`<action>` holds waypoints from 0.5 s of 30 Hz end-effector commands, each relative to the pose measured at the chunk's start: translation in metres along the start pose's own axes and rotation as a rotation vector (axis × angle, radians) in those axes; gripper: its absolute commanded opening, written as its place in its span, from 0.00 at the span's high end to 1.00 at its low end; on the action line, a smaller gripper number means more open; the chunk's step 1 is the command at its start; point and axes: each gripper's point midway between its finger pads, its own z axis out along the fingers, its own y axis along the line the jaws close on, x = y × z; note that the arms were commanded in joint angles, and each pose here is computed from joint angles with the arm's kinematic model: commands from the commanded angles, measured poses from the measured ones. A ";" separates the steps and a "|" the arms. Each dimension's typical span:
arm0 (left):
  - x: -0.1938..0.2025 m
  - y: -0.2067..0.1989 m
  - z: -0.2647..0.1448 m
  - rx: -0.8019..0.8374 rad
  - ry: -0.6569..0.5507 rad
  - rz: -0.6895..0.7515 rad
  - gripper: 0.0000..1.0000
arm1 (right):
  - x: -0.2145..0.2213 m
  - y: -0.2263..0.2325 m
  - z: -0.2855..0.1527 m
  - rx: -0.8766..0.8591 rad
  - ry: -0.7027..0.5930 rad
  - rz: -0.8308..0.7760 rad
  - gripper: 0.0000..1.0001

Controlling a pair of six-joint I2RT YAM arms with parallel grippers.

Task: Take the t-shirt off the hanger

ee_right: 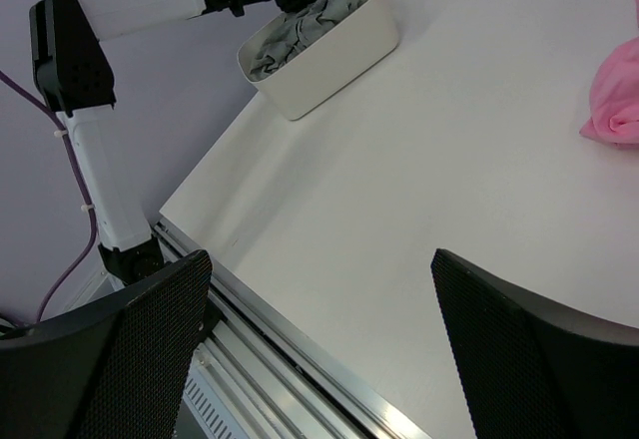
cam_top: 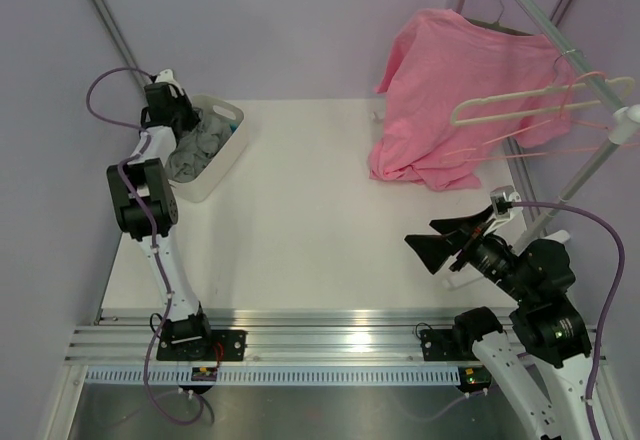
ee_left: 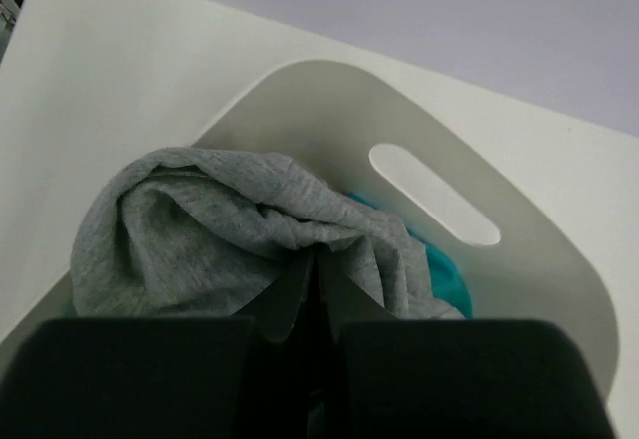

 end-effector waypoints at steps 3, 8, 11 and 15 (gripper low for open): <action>0.014 -0.029 0.005 0.108 0.023 0.088 0.96 | -0.010 0.003 -0.005 0.010 -0.039 -0.019 0.01; 0.028 -0.049 -0.004 0.184 0.036 0.144 0.98 | -0.007 0.005 -0.002 -0.011 -0.016 -0.014 0.01; 0.041 -0.060 -0.007 0.189 0.027 0.185 0.96 | -0.008 0.006 -0.003 -0.016 -0.023 -0.018 0.01; 0.033 -0.055 -0.007 0.131 -0.003 0.139 0.87 | -0.008 0.006 -0.003 -0.015 -0.024 -0.018 0.01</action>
